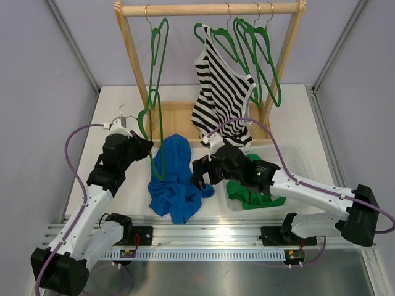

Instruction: Remove the tank top from the hanger

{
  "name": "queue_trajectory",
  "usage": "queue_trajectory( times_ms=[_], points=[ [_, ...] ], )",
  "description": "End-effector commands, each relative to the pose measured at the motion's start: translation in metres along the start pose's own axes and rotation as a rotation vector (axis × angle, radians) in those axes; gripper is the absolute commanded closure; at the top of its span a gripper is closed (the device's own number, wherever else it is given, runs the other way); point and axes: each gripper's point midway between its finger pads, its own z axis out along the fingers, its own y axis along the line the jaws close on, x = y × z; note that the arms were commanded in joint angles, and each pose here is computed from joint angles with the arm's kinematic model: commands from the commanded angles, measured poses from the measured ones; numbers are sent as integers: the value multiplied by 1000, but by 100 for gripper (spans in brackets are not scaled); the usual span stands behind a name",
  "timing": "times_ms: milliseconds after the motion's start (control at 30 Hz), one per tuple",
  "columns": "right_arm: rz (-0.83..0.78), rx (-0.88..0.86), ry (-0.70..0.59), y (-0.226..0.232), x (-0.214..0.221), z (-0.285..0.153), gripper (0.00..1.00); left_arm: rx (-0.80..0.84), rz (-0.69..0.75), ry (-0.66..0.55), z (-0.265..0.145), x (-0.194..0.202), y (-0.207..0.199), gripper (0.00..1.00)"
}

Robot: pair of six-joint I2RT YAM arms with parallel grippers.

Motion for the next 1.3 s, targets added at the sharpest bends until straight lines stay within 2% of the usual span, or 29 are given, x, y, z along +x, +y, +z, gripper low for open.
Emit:
queue_trajectory(
  times_ms=[0, 167, 267, 433, 567, 667, 767, 867, 967, 1000, 1200, 1267],
  points=[
    [32, 5, -154, 8, -46, -33, 0, -159, 38, -88, -31, -26, 12, 100],
    [30, 28, -201, 3, -55, -53, 1, -143, 83, -131, -77, -44, 0, 100],
    [18, 60, -219, -4, -58, -61, 0, -64, 115, -158, -109, -51, -15, 100],
    [15, 119, -231, -13, -63, -65, 0, 174, 218, -175, -162, -50, -54, 100],
    [20, 181, -222, -20, -70, -62, 1, 233, 338, -45, -188, -35, -66, 100],
    [17, 197, -218, -21, -74, -60, 0, 218, 391, 84, -200, -28, -67, 100],
    [18, 194, -202, -19, -72, -55, 1, 127, 408, 237, -203, -15, -53, 97],
    [20, 182, -202, -17, -72, -53, 1, 61, 416, 208, -212, -25, -46, 97],
    [22, 179, -204, -17, -72, -54, 0, 76, 418, 200, -217, -28, -50, 97],
    [20, 177, -205, -16, -72, -55, 0, 88, 416, 211, -216, -27, -53, 100],
    [17, 190, -214, -20, -72, -62, 1, 262, 424, 324, -204, -7, -79, 100],
    [17, 195, -215, -22, -70, -63, 0, 312, 429, 330, -202, -7, -88, 100]
  ],
)
